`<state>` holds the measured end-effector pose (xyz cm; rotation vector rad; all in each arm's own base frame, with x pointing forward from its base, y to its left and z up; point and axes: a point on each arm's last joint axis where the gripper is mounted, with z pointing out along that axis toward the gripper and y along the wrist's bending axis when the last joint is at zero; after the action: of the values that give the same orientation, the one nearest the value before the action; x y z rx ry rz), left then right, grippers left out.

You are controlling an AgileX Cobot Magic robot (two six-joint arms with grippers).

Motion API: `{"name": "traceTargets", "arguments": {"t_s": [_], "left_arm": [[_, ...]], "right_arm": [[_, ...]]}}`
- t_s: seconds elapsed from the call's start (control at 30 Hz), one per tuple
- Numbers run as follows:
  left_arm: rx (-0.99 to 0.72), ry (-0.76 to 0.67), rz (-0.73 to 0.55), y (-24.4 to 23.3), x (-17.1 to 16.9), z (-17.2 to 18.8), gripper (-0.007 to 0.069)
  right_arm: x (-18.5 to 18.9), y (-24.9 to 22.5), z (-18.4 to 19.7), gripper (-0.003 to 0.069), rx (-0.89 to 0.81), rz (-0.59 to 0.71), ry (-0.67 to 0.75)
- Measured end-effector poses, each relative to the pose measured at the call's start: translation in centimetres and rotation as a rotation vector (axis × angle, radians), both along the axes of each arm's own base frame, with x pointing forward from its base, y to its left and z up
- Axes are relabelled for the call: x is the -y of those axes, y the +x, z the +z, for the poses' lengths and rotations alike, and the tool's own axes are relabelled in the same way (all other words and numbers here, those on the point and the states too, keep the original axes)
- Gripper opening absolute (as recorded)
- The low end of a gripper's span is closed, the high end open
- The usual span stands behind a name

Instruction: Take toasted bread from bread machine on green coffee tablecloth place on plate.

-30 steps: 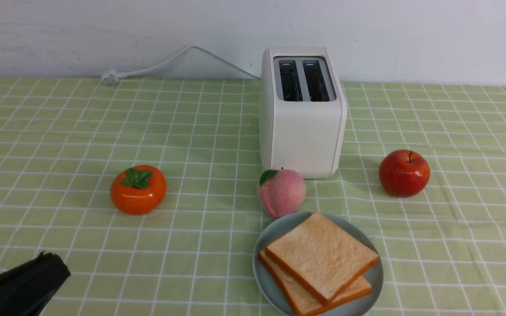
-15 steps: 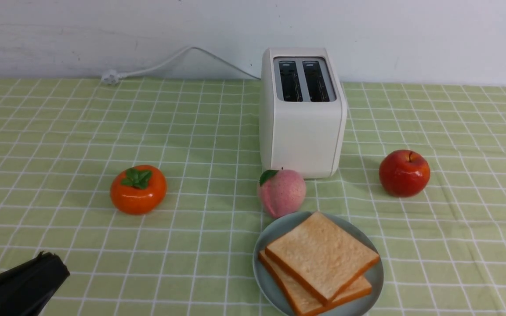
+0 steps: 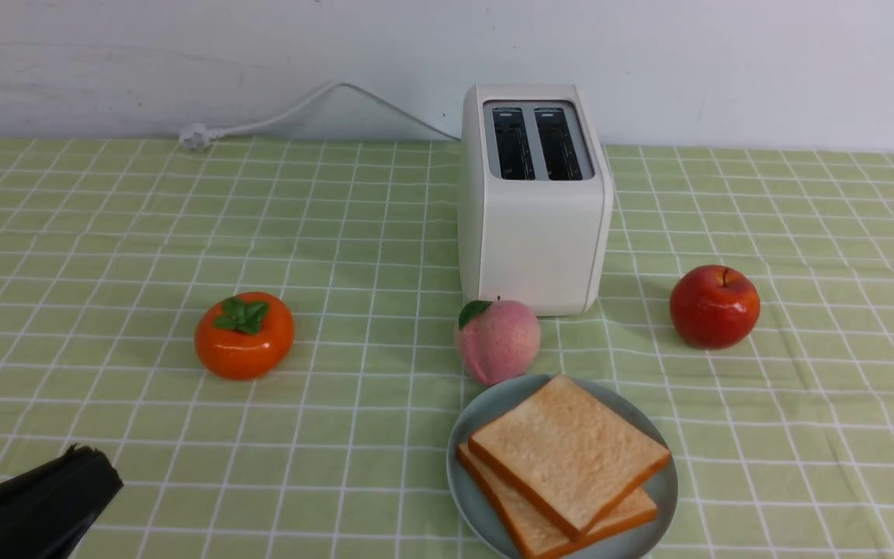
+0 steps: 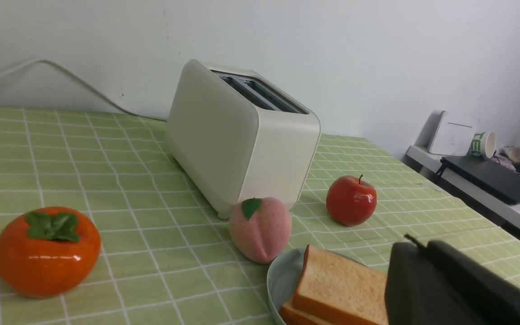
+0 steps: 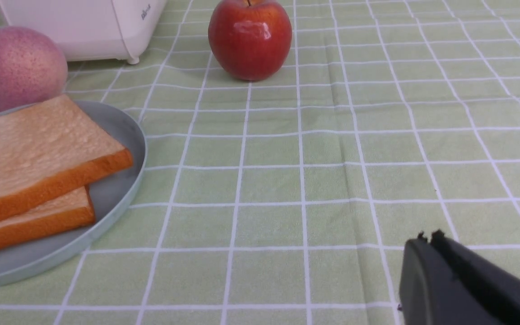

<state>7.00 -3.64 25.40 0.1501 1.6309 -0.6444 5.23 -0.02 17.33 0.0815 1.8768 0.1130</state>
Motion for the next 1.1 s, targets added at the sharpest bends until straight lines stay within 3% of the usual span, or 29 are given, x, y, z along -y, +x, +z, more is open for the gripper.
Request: {"name": "traceTargets", "arguments": {"t_s": [0.23, 0.43, 0.63, 1.0, 1.1], "left_arm": [[-0.011, -0.013, 0.016, 0.1, -0.1, 0.0, 0.0027], [0.049, -0.008, -0.120, -0.6, 0.9, 0.4, -0.0013], [0.069, 0.087, -0.221, -1.2, 1.6, 0.1, -0.0013], [0.094, 0.171, -0.212, -1.1, 1.5, -0.2, -0.0013], [0.102, 0.199, -0.116, -0.6, 0.8, -0.2, -0.0013]], "right_arm": [[0.0, 0.0, 0.0, -0.0010, 0.000, 0.000, 0.000], [0.0, 0.0, 0.0, 0.0000, 0.000, 0.000, 0.001], [0.0, 0.0, 0.0, 0.0002, 0.000, 0.000, 0.001], [0.0, 0.0, 0.0, 0.0008, 0.000, 0.000, 0.001], [0.0, 0.0, 0.0, 0.0012, 0.000, 0.000, 0.001]]}}
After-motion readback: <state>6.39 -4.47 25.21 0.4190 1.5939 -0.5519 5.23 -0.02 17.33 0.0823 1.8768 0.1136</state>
